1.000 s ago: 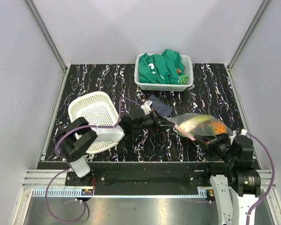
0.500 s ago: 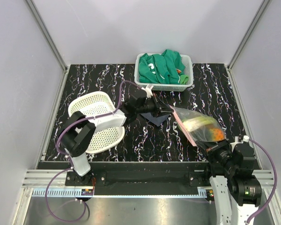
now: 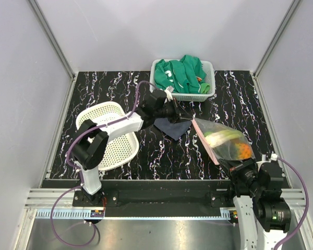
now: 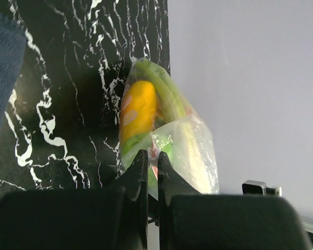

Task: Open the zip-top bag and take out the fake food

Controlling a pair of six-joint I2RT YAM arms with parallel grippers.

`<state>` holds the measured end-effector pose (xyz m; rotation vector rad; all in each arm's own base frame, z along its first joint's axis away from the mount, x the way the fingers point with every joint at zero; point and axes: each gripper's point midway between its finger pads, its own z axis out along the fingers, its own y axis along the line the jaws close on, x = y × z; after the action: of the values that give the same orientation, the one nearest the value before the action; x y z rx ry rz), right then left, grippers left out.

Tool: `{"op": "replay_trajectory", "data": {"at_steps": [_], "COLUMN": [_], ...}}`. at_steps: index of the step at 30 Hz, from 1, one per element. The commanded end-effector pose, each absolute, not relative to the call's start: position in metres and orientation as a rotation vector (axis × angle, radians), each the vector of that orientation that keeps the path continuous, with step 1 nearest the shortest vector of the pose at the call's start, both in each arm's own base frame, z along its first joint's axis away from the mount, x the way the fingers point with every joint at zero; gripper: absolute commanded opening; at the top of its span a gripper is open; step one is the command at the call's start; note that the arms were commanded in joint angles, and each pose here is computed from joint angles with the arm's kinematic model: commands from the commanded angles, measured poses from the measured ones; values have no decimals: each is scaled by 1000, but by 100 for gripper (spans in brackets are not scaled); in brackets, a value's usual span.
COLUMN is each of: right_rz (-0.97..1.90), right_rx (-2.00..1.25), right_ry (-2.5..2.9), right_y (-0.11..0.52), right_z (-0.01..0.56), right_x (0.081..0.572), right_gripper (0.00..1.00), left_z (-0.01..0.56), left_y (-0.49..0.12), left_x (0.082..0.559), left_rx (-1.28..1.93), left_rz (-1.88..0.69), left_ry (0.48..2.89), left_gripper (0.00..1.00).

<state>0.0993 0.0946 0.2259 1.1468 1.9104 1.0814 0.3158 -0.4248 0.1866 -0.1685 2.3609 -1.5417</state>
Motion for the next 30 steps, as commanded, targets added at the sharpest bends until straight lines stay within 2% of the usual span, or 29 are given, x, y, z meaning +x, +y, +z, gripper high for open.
{"op": "replay_trajectory", "data": {"at_steps": [1, 9, 13, 15, 19, 20, 24, 27, 30], "right_rz": [1067, 1060, 1062, 1010, 815, 797, 758, 731, 748], "right_rx": [1110, 1073, 1005, 914, 701, 643, 424, 316, 252], "right_ry": [1941, 1994, 2085, 2109, 2189, 2182, 2226, 2255, 2281], "right_y": [96, 100, 106, 103, 88, 87, 88, 87, 91], "right_z": [219, 200, 195, 196, 204, 216, 242, 259, 271], "right_x": [92, 86, 94, 95, 100, 102, 125, 145, 158], "right_gripper": [0, 0, 0, 18, 41, 51, 70, 78, 80], "left_z": [210, 244, 255, 262, 280, 277, 282, 285, 291], "left_y": [-402, -395, -396, -396, -392, -394, -399, -409, -417], "left_x": [370, 375, 363, 354, 334, 329, 312, 300, 288], "left_rx": [-166, -118, -103, -87, -51, -50, -42, -24, -7], "left_rz": [-1370, -1341, -1383, -1385, -1384, -1379, -1402, -1420, -1445], "left_ry": [2223, 2138, 2116, 2099, 2058, 2059, 2049, 2052, 2044], "left_gripper": [0, 0, 0, 0, 0, 0, 0, 0, 0]}}
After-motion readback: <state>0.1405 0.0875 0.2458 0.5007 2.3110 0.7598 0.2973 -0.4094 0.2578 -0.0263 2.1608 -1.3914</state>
